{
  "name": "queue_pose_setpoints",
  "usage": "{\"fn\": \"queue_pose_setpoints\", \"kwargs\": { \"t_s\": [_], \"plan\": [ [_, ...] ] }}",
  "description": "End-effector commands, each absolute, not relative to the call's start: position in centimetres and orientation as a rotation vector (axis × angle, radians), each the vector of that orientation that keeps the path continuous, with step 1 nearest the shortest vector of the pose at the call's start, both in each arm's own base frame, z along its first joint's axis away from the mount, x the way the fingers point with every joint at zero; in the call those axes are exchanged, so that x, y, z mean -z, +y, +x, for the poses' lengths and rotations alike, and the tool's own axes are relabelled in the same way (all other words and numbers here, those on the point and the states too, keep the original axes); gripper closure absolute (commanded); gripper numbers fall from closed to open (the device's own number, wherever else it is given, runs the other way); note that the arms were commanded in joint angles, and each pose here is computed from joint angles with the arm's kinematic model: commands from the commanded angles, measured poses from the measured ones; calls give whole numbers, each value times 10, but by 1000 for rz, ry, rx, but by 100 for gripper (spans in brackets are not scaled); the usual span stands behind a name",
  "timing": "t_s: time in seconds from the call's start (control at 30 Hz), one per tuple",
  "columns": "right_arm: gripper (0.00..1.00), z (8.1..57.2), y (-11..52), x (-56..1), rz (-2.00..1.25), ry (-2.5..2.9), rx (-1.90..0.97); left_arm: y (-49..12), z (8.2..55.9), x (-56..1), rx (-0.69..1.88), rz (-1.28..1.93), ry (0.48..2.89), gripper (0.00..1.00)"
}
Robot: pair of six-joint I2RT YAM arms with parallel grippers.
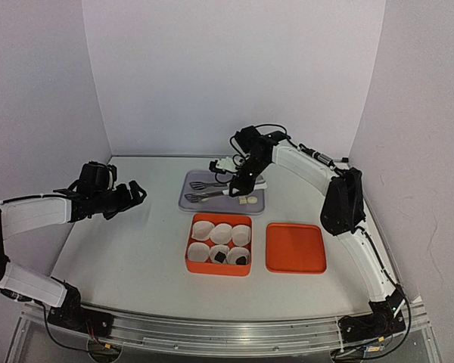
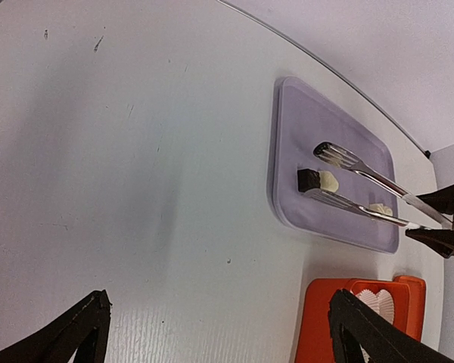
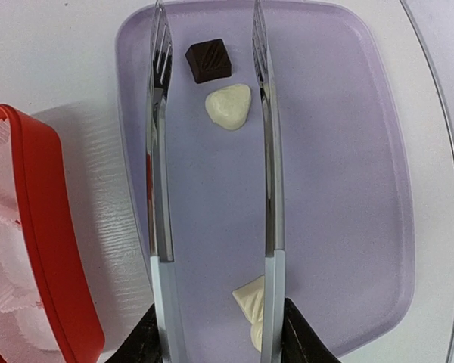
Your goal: Pack the chocolate
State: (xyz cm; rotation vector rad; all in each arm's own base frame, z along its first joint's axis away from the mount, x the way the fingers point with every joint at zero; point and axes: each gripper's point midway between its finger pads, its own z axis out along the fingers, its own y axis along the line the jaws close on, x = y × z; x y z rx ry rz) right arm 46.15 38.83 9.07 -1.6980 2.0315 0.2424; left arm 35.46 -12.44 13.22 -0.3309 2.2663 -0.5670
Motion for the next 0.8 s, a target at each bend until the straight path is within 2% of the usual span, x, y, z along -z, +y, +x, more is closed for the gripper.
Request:
{"fn": "queue_pose_setpoints", "kwargs": {
  "t_s": [0.0, 0.27, 0.77],
  "plan": [
    [59, 473, 396, -102, -1674, 1969, -253, -123, 354, -134, 565, -346, 2261, 0],
    [60, 475, 393, -97, -1685, 1974, -223, -124, 354, -132, 567, -347, 2267, 0],
    [71, 479, 388, -99, -1681, 1973, -189, -125, 355, -131, 573, -349, 2269, 0]
  ]
}}
